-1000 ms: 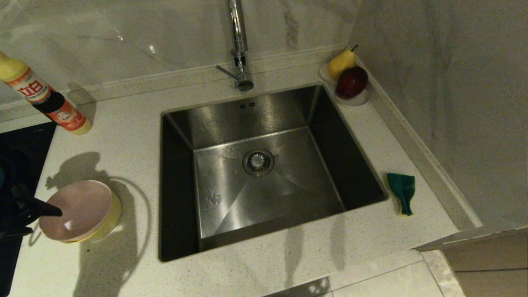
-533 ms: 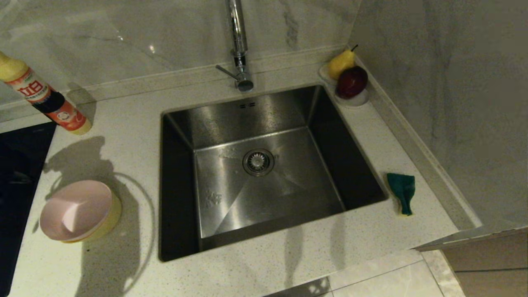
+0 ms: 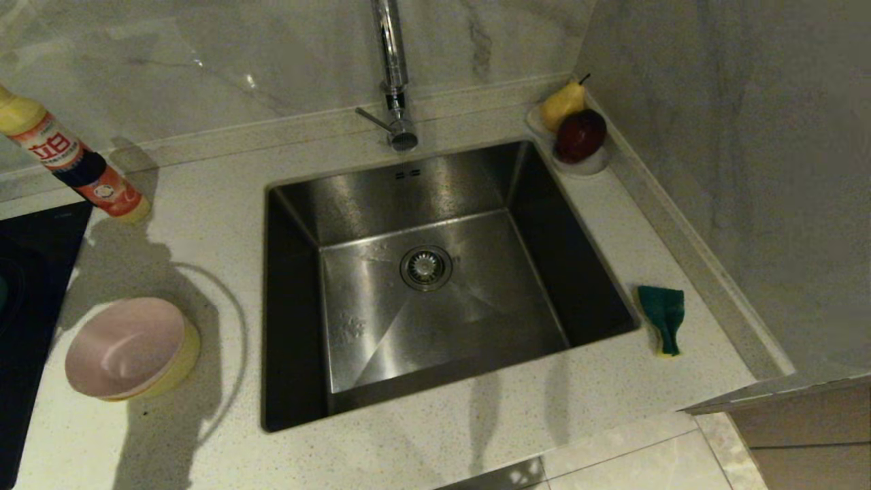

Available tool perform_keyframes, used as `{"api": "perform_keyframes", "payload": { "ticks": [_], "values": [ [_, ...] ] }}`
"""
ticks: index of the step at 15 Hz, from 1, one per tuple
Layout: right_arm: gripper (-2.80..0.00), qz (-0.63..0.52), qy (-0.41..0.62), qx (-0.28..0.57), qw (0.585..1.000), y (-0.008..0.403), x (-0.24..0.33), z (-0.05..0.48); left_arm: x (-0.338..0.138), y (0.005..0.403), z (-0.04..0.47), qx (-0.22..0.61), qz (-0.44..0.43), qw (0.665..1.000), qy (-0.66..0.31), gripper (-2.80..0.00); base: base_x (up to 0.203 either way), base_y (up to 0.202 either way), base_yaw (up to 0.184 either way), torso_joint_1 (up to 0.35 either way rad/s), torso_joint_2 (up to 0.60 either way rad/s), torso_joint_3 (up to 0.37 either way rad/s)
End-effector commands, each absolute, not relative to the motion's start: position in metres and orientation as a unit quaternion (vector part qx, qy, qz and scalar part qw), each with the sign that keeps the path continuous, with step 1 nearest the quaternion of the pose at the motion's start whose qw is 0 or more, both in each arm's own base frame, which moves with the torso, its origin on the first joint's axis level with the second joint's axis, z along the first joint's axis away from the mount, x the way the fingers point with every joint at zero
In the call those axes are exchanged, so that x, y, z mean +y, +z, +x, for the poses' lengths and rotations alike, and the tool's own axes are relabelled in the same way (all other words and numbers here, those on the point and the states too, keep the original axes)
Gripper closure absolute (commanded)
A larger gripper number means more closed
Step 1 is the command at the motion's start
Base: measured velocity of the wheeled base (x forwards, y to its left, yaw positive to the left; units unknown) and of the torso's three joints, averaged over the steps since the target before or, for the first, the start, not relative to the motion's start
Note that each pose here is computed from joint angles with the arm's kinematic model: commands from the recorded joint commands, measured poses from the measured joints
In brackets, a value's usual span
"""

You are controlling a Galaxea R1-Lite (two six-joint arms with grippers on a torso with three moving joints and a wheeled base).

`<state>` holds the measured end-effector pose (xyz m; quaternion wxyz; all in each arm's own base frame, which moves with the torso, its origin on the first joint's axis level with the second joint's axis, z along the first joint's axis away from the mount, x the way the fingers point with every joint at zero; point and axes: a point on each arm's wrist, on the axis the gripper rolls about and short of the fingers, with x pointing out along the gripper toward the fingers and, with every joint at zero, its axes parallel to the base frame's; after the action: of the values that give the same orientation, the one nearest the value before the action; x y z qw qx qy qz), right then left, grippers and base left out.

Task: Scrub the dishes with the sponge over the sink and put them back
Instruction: Place the bowl on the bowl

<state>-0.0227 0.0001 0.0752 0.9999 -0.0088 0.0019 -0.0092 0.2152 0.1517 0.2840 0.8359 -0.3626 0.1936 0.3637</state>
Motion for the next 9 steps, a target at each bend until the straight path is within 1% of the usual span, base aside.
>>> {"api": "perform_keyframes", "payload": {
  "ticks": [1, 8, 9],
  "values": [
    [0.00, -0.009, -0.008, 0.002, 1.000, 0.075, 0.000, -0.023, 0.187, 0.269, 0.233, 0.200, -0.387, 0.807, 0.398, 0.00, 0.000, 0.000, 0.000, 0.000, 0.00, 0.000],
    [0.00, -0.009, -0.009, 0.002, 1.000, 0.075, 0.000, -0.023, 0.251, 0.273, 0.238, 0.165, -0.424, 0.766, 0.454, 0.00, 0.000, 0.000, 0.000, 0.000, 0.00, 0.000],
    [0.00, -0.009, -0.009, 0.002, 1.000, 0.075, 0.000, -0.023, 0.262, 0.273, 0.238, 0.160, -0.430, 0.758, 0.463, -2.80, 0.000, 0.000, 0.000, 0.000, 0.00, 0.000]
  ]
}}
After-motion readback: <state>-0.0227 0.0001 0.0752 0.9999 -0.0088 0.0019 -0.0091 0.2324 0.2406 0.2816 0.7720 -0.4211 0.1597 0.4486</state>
